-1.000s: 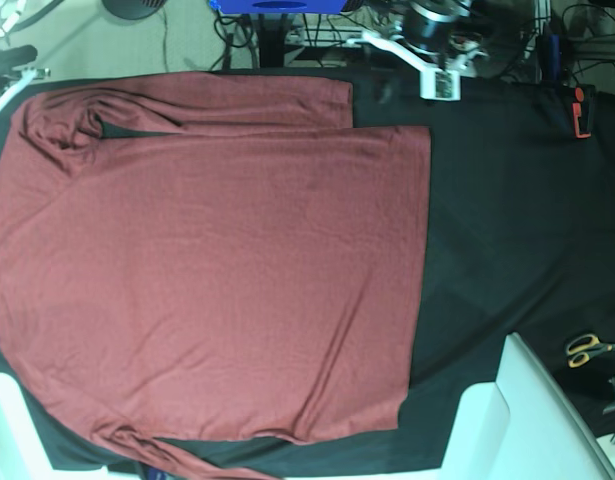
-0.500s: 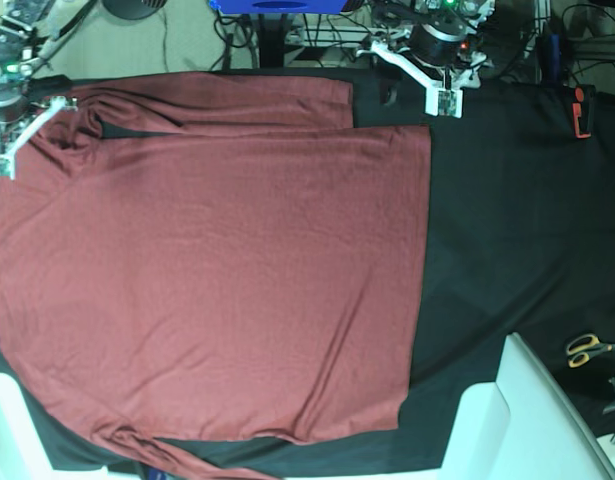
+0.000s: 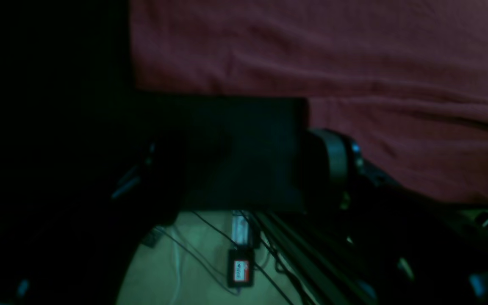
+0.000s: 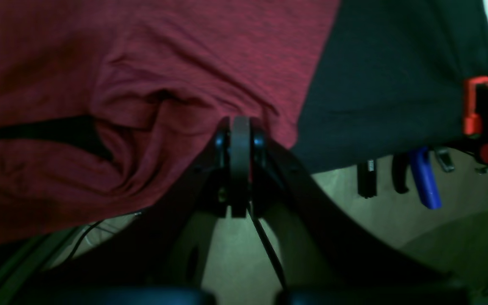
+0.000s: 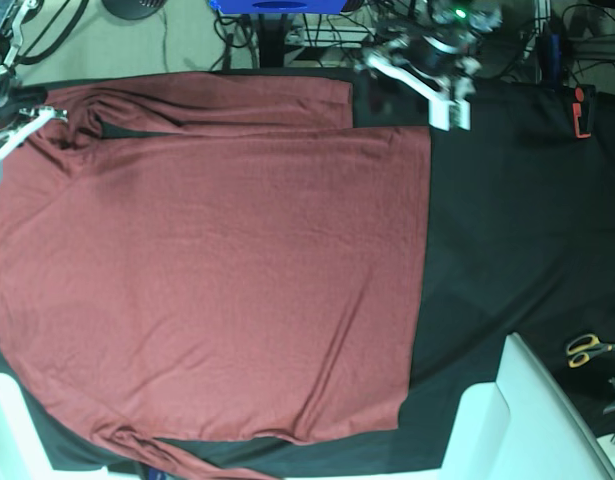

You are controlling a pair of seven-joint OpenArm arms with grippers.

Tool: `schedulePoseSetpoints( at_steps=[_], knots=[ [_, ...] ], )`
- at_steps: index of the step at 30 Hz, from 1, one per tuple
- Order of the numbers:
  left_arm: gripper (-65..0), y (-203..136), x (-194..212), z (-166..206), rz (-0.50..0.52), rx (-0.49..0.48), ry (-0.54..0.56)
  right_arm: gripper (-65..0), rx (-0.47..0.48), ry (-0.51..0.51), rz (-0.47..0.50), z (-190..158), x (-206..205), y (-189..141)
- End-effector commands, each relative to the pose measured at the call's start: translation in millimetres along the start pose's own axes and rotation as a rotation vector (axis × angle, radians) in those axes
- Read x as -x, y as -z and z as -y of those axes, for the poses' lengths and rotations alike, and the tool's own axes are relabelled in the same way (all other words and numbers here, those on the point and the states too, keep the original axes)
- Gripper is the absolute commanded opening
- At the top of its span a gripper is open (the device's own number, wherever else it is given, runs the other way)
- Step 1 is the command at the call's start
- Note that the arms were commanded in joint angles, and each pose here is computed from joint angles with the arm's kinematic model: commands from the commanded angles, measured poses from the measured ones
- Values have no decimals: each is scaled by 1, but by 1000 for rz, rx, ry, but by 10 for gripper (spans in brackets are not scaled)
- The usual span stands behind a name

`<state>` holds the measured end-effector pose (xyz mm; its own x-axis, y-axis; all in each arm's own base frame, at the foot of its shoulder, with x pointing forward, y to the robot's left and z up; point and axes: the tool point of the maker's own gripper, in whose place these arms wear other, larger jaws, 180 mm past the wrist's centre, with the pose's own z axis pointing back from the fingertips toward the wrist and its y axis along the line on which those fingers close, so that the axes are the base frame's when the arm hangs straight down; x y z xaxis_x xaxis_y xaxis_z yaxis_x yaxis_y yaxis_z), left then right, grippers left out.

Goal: Fold the T-shirt properly
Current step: 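Lower the left gripper and pinch the shirt's side edge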

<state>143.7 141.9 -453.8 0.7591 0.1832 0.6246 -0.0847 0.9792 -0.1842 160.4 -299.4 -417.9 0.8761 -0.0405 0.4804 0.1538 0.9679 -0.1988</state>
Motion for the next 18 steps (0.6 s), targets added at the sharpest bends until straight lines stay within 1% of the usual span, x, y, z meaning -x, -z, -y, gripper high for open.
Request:
schedulePoseSetpoints(
  at_steps=[1, 3, 5, 7, 9, 10, 12, 13, 14, 15, 18],
  knots=[
    [-237, -3, 0, 1, 9, 6, -17, -641, -7, -34, 33, 2, -10, -4],
    [-237, -3, -1, -3, 10, -3, -16, -641, -57, -98, 24, -7, -7, -4],
    [-237, -3, -1, -1, 13, 3, -15, -645, -85, -141, -28, -11, 0, -4],
    [-237, -3, -2, 1, 15, 7, -18, -644, -91, -156, -73, -11, 1, -3],
    [-237, -3, -3, 1, 18, 7, -18, -648, -82, -163, -121, -3, 6, -5],
    [-237, -3, -3, 1, 18, 7, -18, -645, -82, -168, -125, 0, 6, -6],
    [-237, -3, -3, 1, 18, 7, -18, -639, -55, -137, -130, 12, 3, -7],
    [-237, -3, -3, 1, 18, 7, -18, -624, -47, -127, -141, 15, 3, -8],
    [-237, -3, -3, 1, 19, 5, -16, -588, -43, -122, -150, 16, 3, -8],
    [-237, -3, -3, 0, 20, 4, -17, -525, -39, -118, -160, 18, 4, -8],
    [-237, -3, -3, 0, 19, 5, -15, -281, -44, -124, -162, 16, 3, -8]
  ],
)
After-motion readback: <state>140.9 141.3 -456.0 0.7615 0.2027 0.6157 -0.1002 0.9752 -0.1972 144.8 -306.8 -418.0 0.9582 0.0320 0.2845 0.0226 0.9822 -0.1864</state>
